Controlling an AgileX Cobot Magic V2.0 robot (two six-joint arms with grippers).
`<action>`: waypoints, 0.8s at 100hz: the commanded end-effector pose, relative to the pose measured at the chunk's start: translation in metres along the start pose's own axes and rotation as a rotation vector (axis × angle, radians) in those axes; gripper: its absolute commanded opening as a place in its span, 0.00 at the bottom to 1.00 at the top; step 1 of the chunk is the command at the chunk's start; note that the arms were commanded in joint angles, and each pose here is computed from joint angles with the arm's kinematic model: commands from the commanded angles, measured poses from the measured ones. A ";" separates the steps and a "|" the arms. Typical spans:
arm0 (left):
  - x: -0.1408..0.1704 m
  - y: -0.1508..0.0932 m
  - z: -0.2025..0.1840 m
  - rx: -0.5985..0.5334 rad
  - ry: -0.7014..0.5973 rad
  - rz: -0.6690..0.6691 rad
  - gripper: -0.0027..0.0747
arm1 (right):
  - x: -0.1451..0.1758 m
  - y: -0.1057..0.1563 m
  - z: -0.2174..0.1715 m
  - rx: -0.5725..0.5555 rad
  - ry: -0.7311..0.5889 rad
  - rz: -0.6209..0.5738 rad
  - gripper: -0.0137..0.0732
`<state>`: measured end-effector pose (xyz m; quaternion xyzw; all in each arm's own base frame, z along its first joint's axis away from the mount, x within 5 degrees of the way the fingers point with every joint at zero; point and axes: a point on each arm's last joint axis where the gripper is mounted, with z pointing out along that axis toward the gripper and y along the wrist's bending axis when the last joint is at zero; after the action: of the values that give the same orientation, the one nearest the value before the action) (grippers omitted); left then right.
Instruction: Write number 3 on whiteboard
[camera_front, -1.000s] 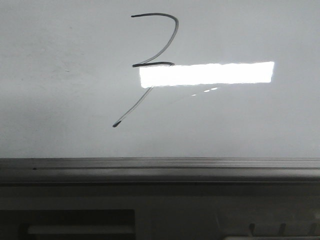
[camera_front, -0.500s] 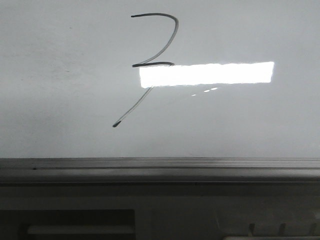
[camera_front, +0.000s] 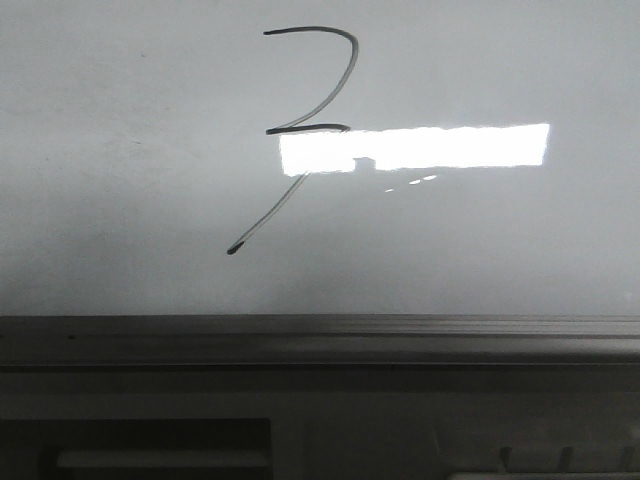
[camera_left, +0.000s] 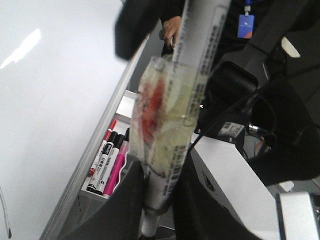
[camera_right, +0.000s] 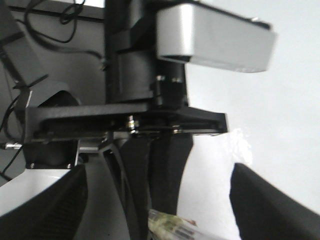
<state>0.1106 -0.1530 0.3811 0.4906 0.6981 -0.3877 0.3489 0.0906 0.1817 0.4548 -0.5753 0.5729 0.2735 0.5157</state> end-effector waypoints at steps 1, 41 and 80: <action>-0.006 0.011 0.001 -0.108 -0.129 -0.108 0.01 | -0.018 -0.009 -0.033 0.116 -0.145 0.051 0.76; 0.034 0.060 0.014 -0.492 -0.332 -0.363 0.01 | 0.016 -0.011 -0.082 0.354 -0.123 0.087 0.18; 0.048 0.079 0.024 -0.598 -0.335 -0.413 0.01 | 0.056 -0.010 -0.062 0.391 -0.093 0.174 0.09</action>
<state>0.1706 -0.1372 0.3044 0.1741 0.8044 -0.2976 0.4839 0.0914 0.1053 0.4144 -0.4395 0.6561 0.2165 0.5740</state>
